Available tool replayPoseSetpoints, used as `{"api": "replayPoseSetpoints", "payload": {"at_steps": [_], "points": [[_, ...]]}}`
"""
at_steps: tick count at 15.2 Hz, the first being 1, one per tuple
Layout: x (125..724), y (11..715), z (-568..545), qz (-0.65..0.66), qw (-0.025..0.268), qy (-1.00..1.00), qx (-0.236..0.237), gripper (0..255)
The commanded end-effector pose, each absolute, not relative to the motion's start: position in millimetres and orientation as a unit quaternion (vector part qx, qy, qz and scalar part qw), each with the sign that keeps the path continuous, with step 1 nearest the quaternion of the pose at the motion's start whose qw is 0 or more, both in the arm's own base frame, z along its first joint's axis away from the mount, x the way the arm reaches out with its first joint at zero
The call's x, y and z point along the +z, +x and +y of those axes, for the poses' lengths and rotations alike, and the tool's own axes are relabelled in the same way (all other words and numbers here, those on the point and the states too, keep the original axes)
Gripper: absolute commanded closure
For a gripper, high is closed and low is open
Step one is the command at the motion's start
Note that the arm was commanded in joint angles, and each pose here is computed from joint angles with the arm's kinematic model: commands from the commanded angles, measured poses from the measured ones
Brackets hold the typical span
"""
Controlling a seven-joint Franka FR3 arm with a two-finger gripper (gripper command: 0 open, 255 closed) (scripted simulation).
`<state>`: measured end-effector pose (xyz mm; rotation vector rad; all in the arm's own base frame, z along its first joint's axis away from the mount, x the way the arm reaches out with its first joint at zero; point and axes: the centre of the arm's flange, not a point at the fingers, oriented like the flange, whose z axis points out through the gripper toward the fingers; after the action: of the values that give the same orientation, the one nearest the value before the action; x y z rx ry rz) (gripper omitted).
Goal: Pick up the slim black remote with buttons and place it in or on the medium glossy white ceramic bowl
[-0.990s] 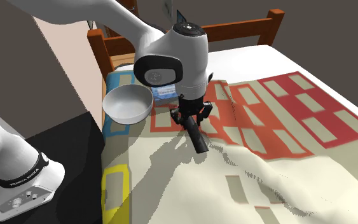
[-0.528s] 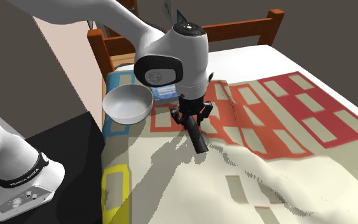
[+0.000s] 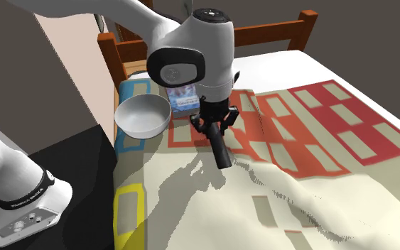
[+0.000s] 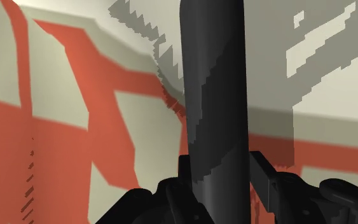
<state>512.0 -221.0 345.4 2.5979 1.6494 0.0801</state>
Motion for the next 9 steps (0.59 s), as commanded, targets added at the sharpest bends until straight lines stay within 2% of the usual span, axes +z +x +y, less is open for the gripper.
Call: {"api": "replayPoseSetpoints", "payload": {"at_steps": [1,9], "points": [[356.9,512.7,-220.4,0.535,0.032,0.844,0.026,255],[399.1,512.7,-220.4,0.535,0.032,0.844,0.026,255]]}}
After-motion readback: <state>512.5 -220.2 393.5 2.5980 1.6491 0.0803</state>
